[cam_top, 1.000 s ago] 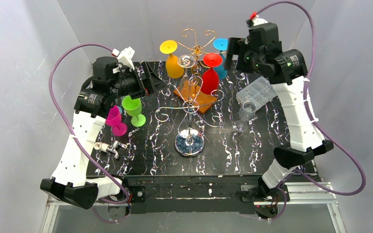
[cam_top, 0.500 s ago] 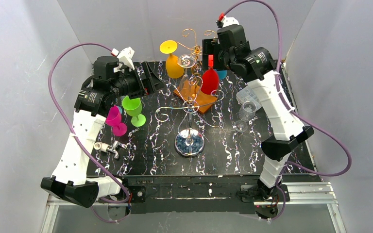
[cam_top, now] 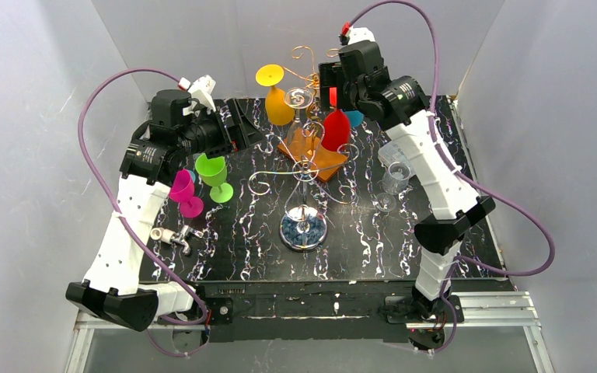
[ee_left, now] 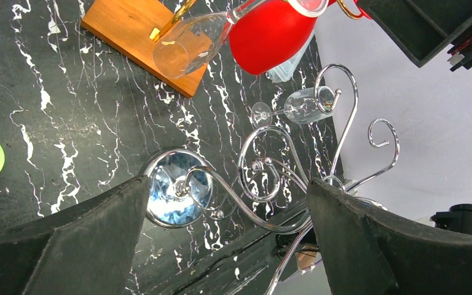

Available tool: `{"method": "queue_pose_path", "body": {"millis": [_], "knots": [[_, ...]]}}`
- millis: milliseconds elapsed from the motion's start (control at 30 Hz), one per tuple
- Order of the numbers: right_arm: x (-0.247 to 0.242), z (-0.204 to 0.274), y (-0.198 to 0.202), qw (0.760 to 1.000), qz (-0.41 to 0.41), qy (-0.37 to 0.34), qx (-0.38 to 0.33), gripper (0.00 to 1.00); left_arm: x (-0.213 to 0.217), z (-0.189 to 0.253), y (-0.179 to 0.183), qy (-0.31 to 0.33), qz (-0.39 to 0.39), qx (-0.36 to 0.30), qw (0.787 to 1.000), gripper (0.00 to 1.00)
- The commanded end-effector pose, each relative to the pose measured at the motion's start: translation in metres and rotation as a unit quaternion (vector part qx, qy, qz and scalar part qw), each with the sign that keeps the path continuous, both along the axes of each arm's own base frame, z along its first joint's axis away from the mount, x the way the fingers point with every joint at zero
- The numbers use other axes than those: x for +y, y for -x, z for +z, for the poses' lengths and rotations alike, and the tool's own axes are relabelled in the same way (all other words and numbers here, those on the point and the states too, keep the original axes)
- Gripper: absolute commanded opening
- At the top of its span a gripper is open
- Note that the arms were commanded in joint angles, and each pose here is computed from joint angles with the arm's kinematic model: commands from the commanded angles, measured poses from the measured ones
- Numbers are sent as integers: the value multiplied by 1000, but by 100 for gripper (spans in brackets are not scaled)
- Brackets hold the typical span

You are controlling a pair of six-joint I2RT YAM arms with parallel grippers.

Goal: Take the wine glass off the wine glass rack
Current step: Pick up the wine glass from the wine rack.

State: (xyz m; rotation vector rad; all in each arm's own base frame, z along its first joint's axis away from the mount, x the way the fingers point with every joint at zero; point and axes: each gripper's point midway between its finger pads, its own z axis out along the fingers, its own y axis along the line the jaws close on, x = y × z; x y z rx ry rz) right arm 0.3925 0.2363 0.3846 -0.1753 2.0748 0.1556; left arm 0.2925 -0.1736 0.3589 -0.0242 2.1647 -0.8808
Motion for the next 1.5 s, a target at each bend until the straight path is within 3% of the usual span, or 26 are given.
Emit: {"method": "queue_pose_path", "body": {"millis": [0, 600, 1133, 1467], "knots": [[5, 13, -11, 999, -4, -10, -32, 98, 1, 12, 2, -3, -4, -17, 1000, 99], [11, 0, -27, 999, -14, 3, -35, 98, 0, 13, 4, 0, -9, -18, 1000, 99], [3, 14, -25, 998, -30, -8, -54, 70, -1, 13, 7, 4, -11, -16, 1000, 99], [-4, 29, -15, 997, -31, -21, -66, 66, -1, 11, 7, 3, -10, -14, 1000, 99]]}}
